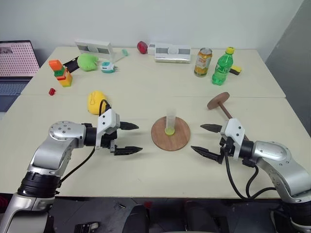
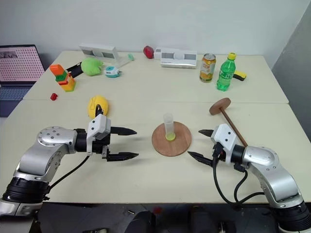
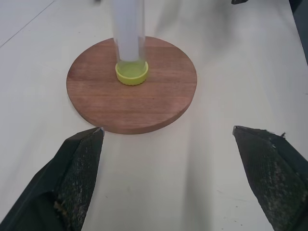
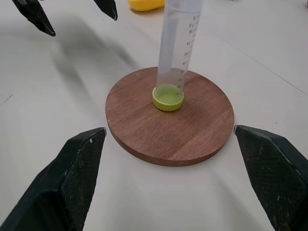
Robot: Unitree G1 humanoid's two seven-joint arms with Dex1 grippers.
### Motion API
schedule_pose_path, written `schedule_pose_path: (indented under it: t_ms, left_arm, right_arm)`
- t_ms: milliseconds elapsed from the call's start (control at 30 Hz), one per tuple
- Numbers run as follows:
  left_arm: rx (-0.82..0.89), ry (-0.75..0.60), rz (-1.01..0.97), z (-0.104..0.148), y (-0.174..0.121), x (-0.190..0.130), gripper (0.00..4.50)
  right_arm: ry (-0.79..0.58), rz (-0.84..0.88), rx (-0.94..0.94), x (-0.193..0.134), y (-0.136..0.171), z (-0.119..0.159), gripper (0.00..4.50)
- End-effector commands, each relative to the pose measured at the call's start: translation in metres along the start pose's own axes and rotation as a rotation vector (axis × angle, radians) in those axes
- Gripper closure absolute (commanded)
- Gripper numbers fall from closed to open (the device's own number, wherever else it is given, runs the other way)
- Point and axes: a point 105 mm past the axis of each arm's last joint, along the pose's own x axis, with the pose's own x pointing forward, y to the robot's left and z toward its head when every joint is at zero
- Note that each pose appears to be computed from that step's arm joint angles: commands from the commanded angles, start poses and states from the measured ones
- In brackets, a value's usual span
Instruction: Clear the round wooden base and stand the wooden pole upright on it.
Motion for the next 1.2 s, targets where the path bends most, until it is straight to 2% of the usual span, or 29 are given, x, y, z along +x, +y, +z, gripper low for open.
schedule_pose_path:
  t_ms: [33, 333, 967, 1200]
  left_arm:
    - [0.019, -0.026, -0.025, 0.011, -0.001, 0.001, 0.0]
    - [0.031, -0.08, -0.009, 0.019, 0.005, 0.009, 0.0]
    - [0.069, -0.104, -0.023, 0.024, 0.009, 0.02, 0.0]
    - [0.081, -0.128, -0.032, 0.031, 0.012, 0.035, 0.0]
  right_arm:
    - [-0.038, -0.004, -0.046, -0.005, -0.001, 0.015, 0.02]
    - [-0.05, -0.013, -0.043, -0.005, -0.002, 0.018, 0.02]
    - [-0.061, -0.021, -0.036, -0.008, -0.002, 0.023, 0.02]
    - [-0.069, -0.024, -0.037, -0.008, -0.001, 0.028, 0.02]
